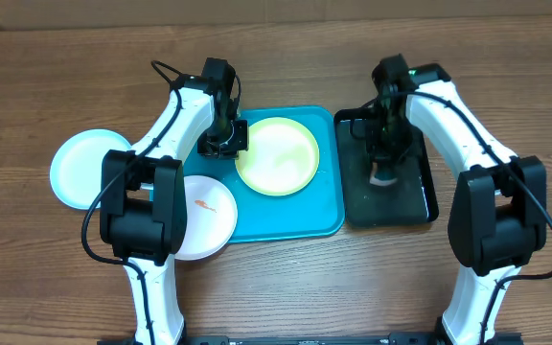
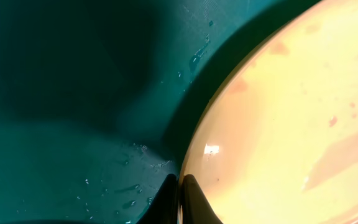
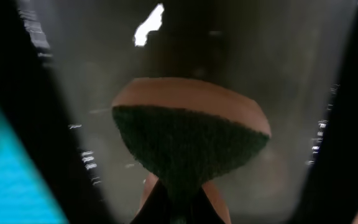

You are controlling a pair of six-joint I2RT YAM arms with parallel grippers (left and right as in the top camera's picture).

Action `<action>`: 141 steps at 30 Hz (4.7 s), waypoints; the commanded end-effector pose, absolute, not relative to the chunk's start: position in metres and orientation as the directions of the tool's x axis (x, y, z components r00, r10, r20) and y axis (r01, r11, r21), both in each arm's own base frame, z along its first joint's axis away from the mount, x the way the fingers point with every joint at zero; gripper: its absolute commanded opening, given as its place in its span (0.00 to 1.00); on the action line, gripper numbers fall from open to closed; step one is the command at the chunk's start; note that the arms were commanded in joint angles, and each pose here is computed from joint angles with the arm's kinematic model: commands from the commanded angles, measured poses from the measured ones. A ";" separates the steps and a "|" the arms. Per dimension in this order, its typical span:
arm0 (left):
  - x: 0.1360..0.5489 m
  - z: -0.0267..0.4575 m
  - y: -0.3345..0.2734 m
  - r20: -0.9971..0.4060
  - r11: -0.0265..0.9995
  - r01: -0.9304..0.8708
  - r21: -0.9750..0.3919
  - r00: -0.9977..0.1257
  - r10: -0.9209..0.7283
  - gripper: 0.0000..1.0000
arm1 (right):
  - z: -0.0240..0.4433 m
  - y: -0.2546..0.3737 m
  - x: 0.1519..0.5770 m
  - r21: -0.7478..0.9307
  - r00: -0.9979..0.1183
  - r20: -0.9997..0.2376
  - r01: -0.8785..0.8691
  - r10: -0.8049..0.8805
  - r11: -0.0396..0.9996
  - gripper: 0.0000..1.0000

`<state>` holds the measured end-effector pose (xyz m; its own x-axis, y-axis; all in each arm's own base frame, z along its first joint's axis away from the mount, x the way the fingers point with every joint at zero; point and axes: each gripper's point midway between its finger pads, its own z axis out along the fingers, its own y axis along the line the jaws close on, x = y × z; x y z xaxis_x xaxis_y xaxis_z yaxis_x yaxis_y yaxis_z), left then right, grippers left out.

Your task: Clean dirty plates on tray and stack at the side

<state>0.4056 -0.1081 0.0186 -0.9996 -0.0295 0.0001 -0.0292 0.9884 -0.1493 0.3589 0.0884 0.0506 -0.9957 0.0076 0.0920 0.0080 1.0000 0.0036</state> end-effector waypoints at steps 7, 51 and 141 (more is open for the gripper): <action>0.405 0.015 -0.110 0.006 0.988 -0.026 -0.152 -1.000 -0.025 0.04 | 0.048 0.070 0.359 -0.104 -0.999 0.049 -0.011 -0.005 0.994 0.04; 0.400 -0.004 -0.126 -0.005 0.988 0.012 -0.151 -1.000 0.011 0.04 | 0.105 -0.094 0.397 -0.085 -0.901 -0.098 0.431 0.423 0.898 1.00; 0.355 0.245 -0.329 -0.794 0.935 0.113 0.335 -0.502 0.345 0.04 | 0.105 -0.094 0.397 -0.085 -0.901 -0.098 0.431 0.423 0.898 1.00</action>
<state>0.3489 -0.3205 0.2665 -0.3870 0.5135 -0.7658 -0.0100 0.8282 0.5604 0.3922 -0.0903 0.0905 -0.9070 0.4184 -0.0488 0.4212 0.9025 -0.0905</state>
